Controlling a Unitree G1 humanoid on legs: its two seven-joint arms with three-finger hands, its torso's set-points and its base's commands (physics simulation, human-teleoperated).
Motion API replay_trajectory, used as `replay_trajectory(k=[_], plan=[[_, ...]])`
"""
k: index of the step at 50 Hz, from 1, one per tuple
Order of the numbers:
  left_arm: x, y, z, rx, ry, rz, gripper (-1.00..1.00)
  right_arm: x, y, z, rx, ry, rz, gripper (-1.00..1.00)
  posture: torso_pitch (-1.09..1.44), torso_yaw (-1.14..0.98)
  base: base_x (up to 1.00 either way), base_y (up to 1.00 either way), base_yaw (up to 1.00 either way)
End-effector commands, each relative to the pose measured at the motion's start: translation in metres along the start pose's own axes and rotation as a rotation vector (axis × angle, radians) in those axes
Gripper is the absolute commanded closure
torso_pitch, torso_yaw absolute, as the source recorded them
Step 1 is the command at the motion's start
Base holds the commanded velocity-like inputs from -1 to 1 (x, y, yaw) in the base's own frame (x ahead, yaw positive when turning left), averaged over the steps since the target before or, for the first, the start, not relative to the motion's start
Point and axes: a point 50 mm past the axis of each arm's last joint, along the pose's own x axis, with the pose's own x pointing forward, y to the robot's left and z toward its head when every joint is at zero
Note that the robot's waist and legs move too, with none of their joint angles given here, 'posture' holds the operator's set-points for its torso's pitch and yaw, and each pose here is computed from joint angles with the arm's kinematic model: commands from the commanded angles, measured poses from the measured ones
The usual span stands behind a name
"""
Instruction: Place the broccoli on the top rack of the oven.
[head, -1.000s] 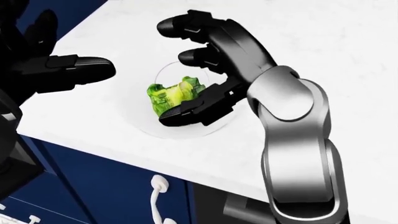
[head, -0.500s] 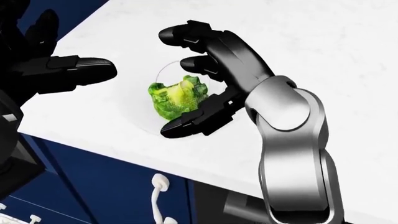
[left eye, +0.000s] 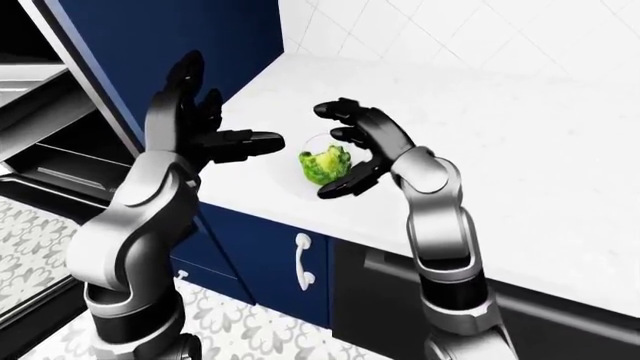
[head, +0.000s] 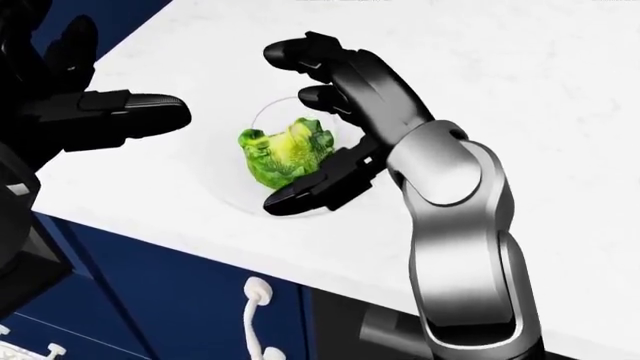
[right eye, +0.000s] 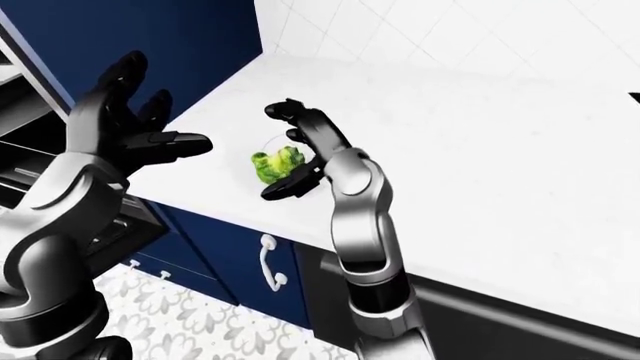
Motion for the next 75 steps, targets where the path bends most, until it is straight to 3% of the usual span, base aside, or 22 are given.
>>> replay_trajectory(k=[1, 24, 30, 37, 47, 50, 51, 57, 71, 75], plan=[[-0.003, -0.001, 0.018, -0.001, -0.090, -0.006, -1.00, -0.003, -0.005, 0.016, -0.029, -0.074, -0.031, -0.53, 0.00, 0.00, 0.00, 0.00, 0.00], [-0.003, 0.000, 0.020, -0.005, -0.092, -0.004, -1.00, -0.005, -0.001, 0.020, -0.048, -0.078, -0.015, -0.40, 0.00, 0.00, 0.00, 0.00, 0.00], [-0.003, -0.001, 0.020, -0.005, -0.093, -0.005, -1.00, -0.005, -0.001, 0.018, -0.082, -0.076, -0.021, -0.39, 0.00, 0.00, 0.00, 0.00, 0.00], [-0.004, -0.001, 0.020, -0.005, -0.093, -0.006, -1.00, -0.006, 0.003, 0.013, -0.178, -0.065, -0.032, -0.46, 0.00, 0.00, 0.00, 0.00, 0.00], [-0.004, -0.001, 0.021, -0.006, -0.094, -0.007, -1.00, -0.006, 0.003, 0.014, -0.186, -0.068, -0.033, -0.47, 0.00, 0.00, 0.00, 0.00, 0.00], [-0.004, -0.001, 0.021, -0.006, -0.094, -0.007, -1.00, -0.006, 0.003, 0.016, -0.184, -0.069, -0.034, -0.41, 0.00, 0.00, 0.00, 0.00, 0.00], [-0.004, -0.001, 0.021, -0.006, -0.094, -0.007, -1.00, -0.006, 0.003, 0.016, -0.184, -0.069, -0.035, -0.30, 0.00, 0.00, 0.00, 0.00, 0.00], [-0.005, -0.001, 0.021, -0.006, -0.094, -0.007, -1.00, -0.007, 0.003, 0.015, -0.184, -0.071, -0.038, -0.22, 0.00, 0.00, 0.00, 0.00, 0.00], [-0.004, -0.001, 0.021, -0.009, -0.095, -0.005, -1.00, -0.005, 0.011, 0.009, -0.332, -0.059, -0.038, -0.26, 0.00, 0.00, 0.00, 0.00, 0.00], [-0.004, 0.000, 0.021, -0.009, -0.096, -0.005, -1.00, -0.004, 0.012, 0.011, -0.343, -0.059, -0.036, -0.24, 0.00, 0.00, 0.00, 0.00, 0.00]])
